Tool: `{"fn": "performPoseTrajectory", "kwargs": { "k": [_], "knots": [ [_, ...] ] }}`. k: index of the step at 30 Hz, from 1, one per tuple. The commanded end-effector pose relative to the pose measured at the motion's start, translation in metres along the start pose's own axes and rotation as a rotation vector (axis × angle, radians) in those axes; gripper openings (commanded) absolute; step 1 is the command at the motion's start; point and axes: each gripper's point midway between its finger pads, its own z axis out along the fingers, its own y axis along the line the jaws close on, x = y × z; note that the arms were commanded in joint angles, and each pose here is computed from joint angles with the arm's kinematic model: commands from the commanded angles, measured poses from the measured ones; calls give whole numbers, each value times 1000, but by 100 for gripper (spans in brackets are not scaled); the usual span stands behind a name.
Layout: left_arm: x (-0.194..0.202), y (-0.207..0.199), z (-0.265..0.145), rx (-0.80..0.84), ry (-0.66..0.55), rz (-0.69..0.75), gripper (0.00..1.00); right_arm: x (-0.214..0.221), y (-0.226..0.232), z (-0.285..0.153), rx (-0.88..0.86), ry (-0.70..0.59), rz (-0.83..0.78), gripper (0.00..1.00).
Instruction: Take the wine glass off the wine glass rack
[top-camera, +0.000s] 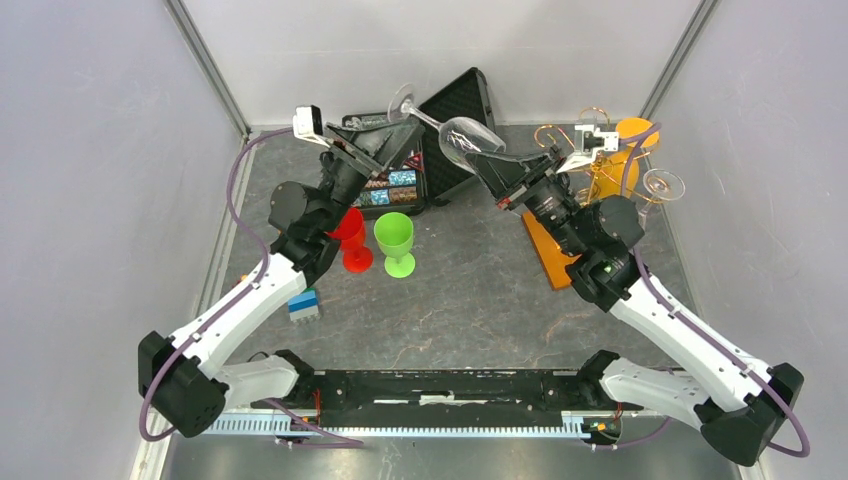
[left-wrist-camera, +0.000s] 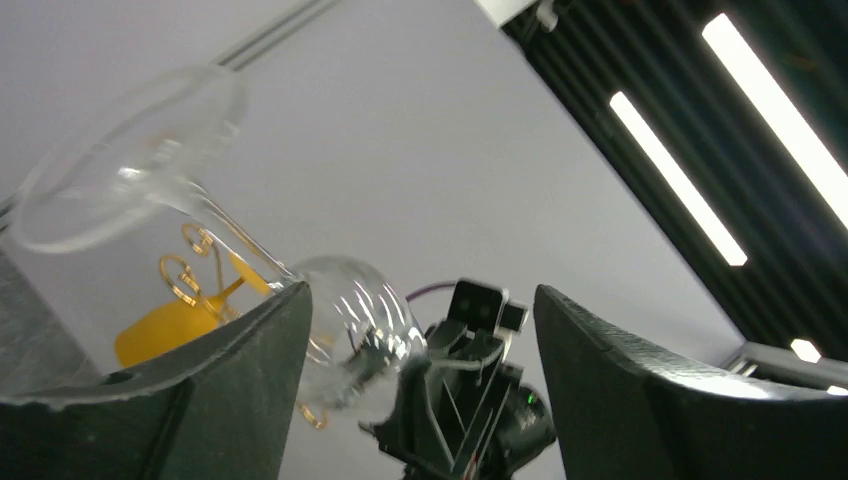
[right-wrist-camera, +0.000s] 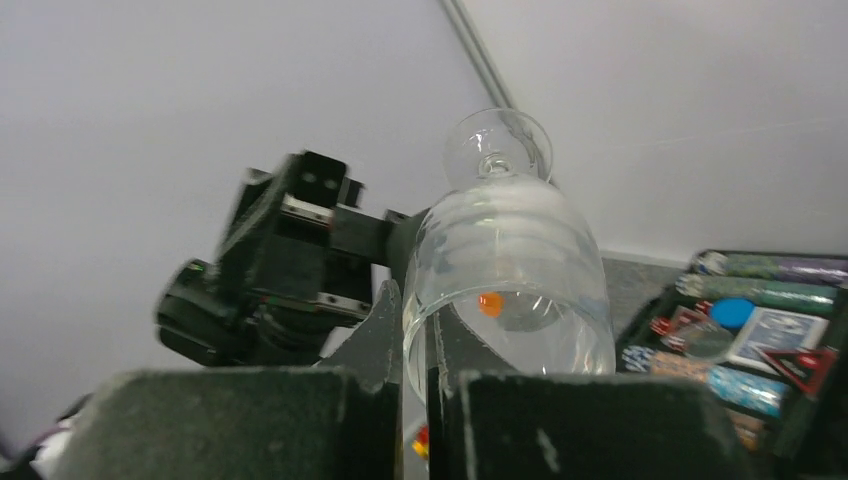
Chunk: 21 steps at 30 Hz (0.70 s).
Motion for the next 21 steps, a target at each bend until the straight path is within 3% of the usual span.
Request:
{"fn": "performPoseTrajectory", "kwargs": {
  "k": [1, 3, 9, 15, 21],
  "knots": [
    [36, 1, -21, 5, 215, 145, 88, -22, -3, 3, 55, -19, -156, 0],
    [46, 12, -34, -31, 274, 187, 100, -23, -12, 3, 104, 4, -215, 0],
    [39, 46, -72, -211, 304, 429, 100, -4, -39, -5, 231, 221, -391, 0],
    [-14, 60, -100, -412, 143, 705, 100, 30, -60, -27, 309, 483, -552, 0],
    [-46, 59, -119, -511, 26, 822, 100, 71, -61, -37, 351, 678, -675, 0]
  ]
}}
